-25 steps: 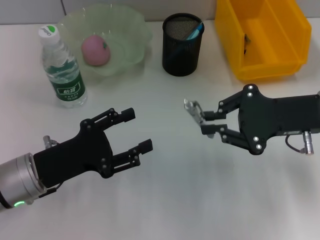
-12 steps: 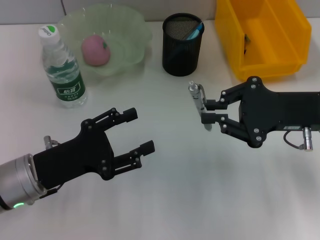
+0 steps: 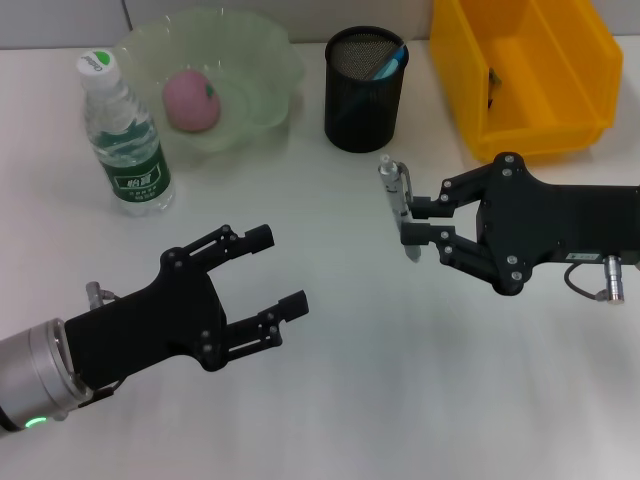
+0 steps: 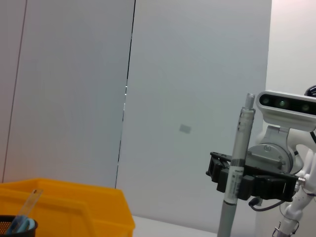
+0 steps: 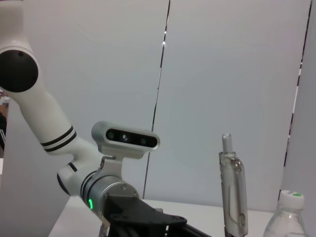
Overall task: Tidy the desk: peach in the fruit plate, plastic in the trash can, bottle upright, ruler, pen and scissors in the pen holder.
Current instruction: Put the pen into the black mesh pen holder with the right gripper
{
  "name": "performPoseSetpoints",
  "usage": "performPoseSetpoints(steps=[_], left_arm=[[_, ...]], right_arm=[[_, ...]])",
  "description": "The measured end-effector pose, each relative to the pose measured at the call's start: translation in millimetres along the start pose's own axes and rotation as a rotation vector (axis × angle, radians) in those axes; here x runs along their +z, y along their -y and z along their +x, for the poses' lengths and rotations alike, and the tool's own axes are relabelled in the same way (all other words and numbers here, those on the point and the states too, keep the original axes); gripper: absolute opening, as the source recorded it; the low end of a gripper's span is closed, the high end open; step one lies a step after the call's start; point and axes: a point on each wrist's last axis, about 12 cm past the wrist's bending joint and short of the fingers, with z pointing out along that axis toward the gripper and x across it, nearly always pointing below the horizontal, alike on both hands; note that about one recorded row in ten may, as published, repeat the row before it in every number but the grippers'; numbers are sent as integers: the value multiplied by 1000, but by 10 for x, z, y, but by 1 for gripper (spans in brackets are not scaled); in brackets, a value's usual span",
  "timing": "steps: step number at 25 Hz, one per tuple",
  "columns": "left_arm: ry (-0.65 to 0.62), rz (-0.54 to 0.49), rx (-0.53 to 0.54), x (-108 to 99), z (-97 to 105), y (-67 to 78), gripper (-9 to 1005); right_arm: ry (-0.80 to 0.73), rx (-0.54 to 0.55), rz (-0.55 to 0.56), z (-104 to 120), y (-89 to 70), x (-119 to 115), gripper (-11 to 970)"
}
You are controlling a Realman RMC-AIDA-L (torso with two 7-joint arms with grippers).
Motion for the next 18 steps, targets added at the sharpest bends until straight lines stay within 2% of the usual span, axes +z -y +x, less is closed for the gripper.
performPoseSetpoints(steps=[10, 18], left_arm=[[4, 6, -15, 6, 20, 34, 784], [10, 8, -23, 28, 21, 36, 784]], right_arm=[[51, 57, 85, 71, -12, 50, 137], [76, 117, 186, 181, 16, 213, 137]])
